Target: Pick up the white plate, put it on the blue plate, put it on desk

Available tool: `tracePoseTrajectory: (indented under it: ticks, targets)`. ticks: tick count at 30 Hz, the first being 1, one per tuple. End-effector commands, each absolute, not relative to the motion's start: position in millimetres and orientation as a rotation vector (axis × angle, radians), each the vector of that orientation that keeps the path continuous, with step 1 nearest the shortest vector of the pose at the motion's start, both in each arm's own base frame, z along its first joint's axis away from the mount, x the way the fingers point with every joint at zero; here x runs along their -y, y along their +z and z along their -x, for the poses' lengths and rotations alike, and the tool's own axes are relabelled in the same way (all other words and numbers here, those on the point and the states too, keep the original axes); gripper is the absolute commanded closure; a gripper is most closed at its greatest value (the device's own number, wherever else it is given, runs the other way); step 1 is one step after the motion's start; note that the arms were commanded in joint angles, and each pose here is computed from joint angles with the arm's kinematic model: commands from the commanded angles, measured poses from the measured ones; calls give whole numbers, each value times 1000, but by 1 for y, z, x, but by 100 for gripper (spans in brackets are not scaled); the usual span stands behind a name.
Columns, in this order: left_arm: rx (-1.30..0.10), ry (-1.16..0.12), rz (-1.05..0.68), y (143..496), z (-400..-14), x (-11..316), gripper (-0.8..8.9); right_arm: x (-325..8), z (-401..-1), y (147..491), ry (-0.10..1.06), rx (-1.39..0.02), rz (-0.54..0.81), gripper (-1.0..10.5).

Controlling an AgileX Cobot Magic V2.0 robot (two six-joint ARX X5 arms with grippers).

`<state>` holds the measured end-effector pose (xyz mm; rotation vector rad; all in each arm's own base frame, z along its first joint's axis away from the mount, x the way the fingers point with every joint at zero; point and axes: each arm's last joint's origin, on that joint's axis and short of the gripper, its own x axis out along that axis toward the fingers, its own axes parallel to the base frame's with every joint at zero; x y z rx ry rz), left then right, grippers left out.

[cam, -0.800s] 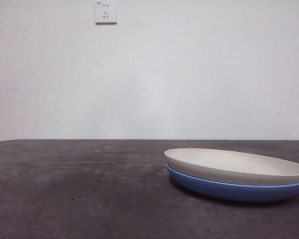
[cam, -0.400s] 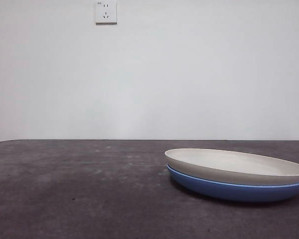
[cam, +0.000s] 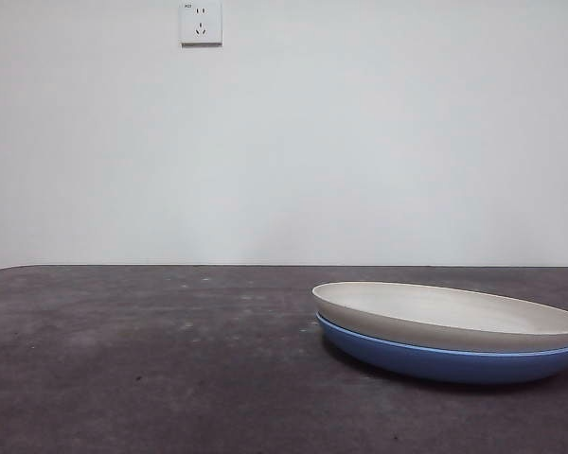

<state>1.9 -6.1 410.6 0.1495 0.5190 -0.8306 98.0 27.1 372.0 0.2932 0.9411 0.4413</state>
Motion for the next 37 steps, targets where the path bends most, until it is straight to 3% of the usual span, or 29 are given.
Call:
tracePoseTrajectory:
  ticks: [1, 11, 19, 30, 37]
  targets:
    - [-510, -834, -138, 412, -4, 8, 156, -30, -118, 367, 447, -998, -266, 277]
    - [-516, -833, -140, 409, -7, 11, 156, -40, -204, 319, 422, -1216, -260, 276]
    - [-519, -832, -137, 409, -7, 11, 156, -38, -268, 259, 370, -1380, -315, 277]
    - [-522, -831, -134, 409, -7, 11, 156, -37, -308, 199, 351, -1481, -329, 277]
    - [-523, -831, -134, 409, -7, 11, 156, -37, -318, 181, 395, -1500, -373, 278]
